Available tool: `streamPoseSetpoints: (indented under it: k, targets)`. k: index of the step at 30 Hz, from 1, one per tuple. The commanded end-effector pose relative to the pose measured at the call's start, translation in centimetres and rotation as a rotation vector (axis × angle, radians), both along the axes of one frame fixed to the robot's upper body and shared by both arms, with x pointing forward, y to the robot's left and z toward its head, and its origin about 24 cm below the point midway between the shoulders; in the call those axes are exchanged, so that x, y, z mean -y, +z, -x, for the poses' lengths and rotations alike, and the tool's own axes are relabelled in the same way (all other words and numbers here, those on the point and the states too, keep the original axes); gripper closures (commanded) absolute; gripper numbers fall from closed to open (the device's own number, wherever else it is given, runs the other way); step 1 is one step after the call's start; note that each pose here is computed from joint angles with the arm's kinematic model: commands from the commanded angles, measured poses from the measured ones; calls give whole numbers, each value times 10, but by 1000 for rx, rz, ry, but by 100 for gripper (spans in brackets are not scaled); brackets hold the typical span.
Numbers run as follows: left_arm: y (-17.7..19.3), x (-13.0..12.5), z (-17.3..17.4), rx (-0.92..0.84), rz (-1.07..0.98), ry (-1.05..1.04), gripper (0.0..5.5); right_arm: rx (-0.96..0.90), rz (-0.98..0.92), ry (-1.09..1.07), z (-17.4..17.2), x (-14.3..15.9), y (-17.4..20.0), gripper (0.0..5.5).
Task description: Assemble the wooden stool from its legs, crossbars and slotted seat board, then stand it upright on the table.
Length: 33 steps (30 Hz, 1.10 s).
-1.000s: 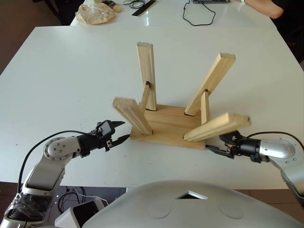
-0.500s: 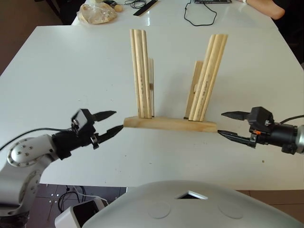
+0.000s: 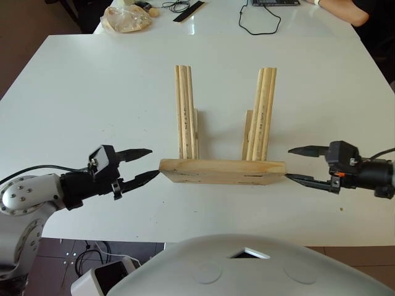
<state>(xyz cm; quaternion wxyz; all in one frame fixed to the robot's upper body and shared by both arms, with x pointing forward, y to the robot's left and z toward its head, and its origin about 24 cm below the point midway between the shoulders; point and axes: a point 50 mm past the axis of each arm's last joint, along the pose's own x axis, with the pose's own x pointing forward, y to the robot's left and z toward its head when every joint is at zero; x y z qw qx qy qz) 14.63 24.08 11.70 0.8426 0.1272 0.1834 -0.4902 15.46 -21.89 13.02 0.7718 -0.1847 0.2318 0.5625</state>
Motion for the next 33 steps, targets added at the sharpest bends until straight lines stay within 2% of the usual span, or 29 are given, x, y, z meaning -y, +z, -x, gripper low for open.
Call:
streamPoseSetpoints:
  k: [1, 4, 7, 14, 29, 33]
  targets:
    - [-15, -12, -3, -15, -102, -15, 273, 19, 30, 18, -7, 4, -4, 260]
    - [-36, -32, 5, -60, -239, -51, 273, 6, 59, 25, -11, 11, -10, 260]
    - [-49, -35, 8, -85, -271, -84, 273, -20, 76, 42, -14, 13, -23, 260]
    - [-73, -6, -7, -22, -173, -87, 273, -79, 51, 114, -17, -1, -52, 260]
    - [-90, 14, -13, -36, -86, -137, 273, -100, 52, 167, -23, -12, -77, 260]
    - [-94, 14, -9, -55, -111, -175, 338, -90, 58, 160, -26, -12, -80, 324]
